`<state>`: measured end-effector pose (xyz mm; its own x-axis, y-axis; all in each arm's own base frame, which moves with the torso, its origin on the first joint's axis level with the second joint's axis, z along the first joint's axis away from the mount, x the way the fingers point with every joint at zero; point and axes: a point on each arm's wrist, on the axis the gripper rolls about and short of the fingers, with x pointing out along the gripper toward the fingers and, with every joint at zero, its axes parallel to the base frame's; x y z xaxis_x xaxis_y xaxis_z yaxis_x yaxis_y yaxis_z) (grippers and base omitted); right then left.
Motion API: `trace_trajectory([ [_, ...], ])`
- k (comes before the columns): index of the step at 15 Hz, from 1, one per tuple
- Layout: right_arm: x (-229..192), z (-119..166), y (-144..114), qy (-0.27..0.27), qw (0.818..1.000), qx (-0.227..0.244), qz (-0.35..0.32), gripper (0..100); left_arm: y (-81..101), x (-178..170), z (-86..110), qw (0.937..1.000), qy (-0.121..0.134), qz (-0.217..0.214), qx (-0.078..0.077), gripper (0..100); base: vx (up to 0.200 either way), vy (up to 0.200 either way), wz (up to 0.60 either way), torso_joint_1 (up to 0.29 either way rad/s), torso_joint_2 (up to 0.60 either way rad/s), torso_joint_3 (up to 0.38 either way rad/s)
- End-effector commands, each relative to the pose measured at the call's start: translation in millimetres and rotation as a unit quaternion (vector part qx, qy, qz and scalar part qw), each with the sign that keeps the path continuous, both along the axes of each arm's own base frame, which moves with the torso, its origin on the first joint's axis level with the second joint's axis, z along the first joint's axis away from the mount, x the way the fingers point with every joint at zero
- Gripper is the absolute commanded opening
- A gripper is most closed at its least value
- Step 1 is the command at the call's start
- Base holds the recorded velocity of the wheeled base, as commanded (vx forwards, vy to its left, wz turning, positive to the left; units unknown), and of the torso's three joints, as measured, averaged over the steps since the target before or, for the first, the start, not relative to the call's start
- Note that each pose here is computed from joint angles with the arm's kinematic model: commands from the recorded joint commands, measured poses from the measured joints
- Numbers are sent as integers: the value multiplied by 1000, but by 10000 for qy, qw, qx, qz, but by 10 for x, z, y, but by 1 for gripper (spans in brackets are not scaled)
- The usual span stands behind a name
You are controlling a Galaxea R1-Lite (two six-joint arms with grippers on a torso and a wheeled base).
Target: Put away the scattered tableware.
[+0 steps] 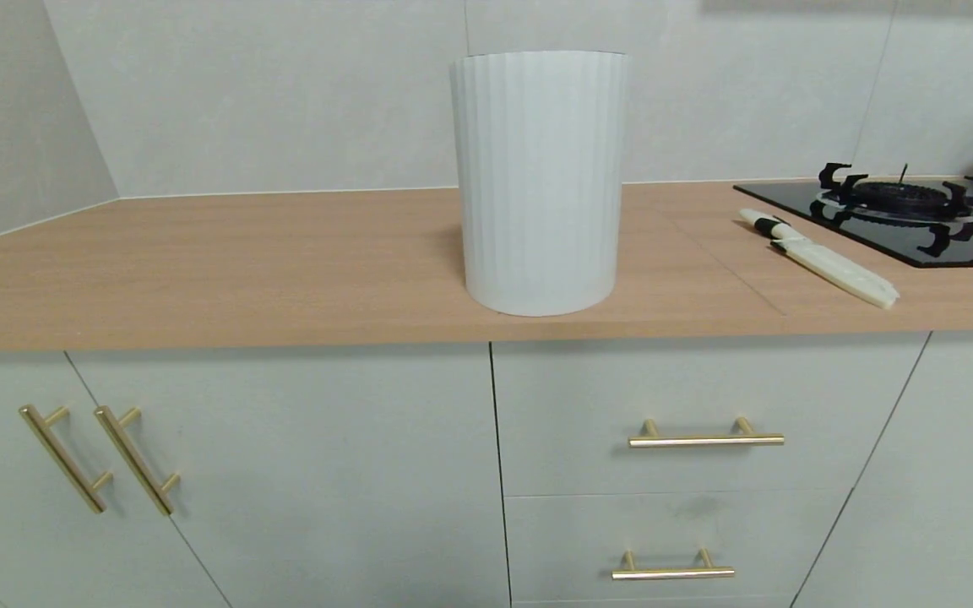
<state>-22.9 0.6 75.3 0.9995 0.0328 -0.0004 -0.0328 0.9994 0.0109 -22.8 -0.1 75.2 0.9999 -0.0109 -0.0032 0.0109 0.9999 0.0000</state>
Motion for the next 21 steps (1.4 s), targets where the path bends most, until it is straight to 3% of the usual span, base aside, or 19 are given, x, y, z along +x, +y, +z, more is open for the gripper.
trace_trajectory([
  [1,1,0,0,6,10000,-1,5,100,0,0,0,10000,-1,1,-8,100,0,0,0,0,0,0],
  [15,1,0,0,5,10000,-16,13,100,0,0,0,10000,-1,1,-8,100,0,0,0,2,-8,-5],
  [21,1,0,0,5,10000,-16,13,100,0,0,0,10000,-1,1,0,100,0,0,0,115,-361,-274],
])
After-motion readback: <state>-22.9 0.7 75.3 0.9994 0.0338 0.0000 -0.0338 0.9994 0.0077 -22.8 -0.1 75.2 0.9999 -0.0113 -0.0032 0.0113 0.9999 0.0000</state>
